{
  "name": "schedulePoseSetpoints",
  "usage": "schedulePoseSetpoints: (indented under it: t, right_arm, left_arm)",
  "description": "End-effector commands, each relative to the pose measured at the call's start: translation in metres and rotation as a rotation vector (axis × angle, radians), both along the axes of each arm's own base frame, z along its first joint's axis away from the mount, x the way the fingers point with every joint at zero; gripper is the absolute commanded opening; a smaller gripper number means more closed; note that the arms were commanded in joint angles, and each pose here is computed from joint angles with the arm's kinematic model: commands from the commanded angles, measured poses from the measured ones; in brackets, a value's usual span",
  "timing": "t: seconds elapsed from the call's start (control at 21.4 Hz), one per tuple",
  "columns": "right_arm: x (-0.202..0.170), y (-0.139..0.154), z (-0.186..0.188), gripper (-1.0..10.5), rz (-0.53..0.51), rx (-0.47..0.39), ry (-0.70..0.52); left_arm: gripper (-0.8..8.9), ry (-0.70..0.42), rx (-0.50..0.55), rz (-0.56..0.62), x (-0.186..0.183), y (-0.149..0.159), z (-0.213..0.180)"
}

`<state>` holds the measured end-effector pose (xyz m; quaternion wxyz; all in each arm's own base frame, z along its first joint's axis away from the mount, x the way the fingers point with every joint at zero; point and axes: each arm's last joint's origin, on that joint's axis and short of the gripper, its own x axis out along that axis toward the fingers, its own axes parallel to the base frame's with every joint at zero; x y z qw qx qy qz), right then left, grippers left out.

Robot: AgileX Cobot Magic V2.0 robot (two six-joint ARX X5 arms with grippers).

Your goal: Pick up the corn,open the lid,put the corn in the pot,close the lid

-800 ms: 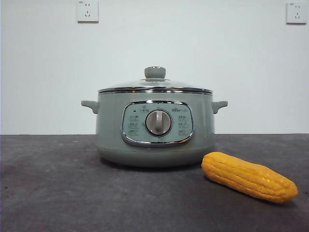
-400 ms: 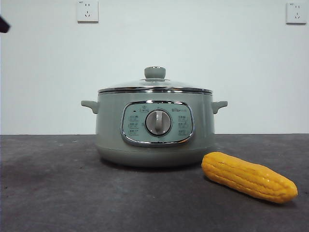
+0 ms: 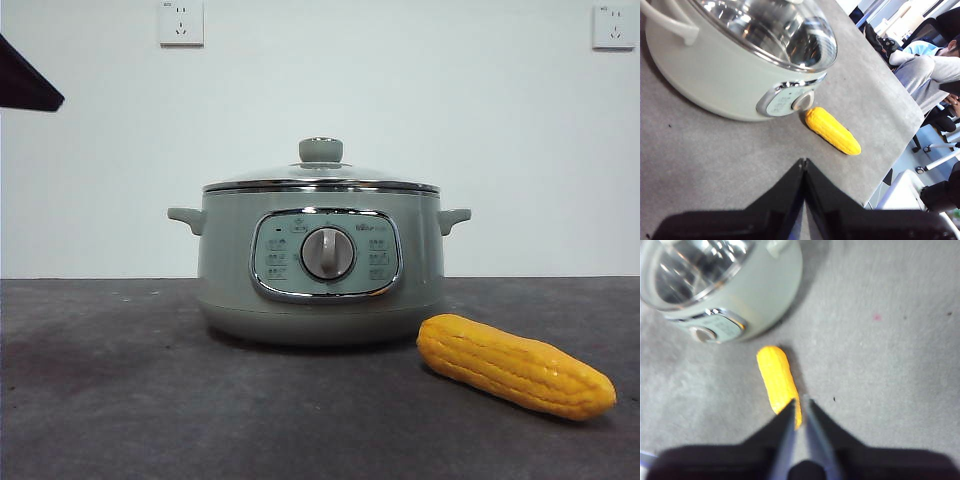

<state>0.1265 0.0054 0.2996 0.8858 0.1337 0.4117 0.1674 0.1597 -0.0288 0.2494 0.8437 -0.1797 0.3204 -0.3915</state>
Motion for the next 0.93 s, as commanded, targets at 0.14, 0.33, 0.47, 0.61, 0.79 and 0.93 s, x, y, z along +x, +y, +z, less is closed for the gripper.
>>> schedulePoseSetpoints:
  t: [0.14, 0.33, 0.47, 0.61, 0.79, 0.93]
  right_arm:
    - [0.026, 0.011, -0.008, 2.7, 0.115, -0.018, 0.089]
    - [0.051, 0.037, -0.031, 5.2, 0.237, -0.068, 0.239]
    - [0.063, 0.059, -0.051, 5.4, 0.304, -0.165, 0.337]
    - [0.073, 0.082, -0.067, 5.4, 0.358, -0.273, 0.366]
    - [0.084, 0.110, -0.086, 5.4, 0.416, -0.323, 0.346]
    - [0.091, 0.125, -0.100, 5.4, 0.434, -0.375, 0.339]
  left_arm:
    - [-0.05, 0.042, -0.006, -0.019, 0.001, -0.002, -0.005]
    - [-0.05, 0.044, -0.005, -0.051, -0.001, -0.007, -0.005]
    - [-0.05, 0.045, -0.004, -0.083, -0.002, -0.012, -0.005]
    - [-0.05, 0.045, -0.003, -0.106, -0.003, -0.016, -0.005]
    - [-0.05, 0.050, 0.000, -0.123, -0.003, -0.019, -0.006]
    - [-0.05, 0.055, 0.003, -0.122, -0.003, -0.020, -0.006]
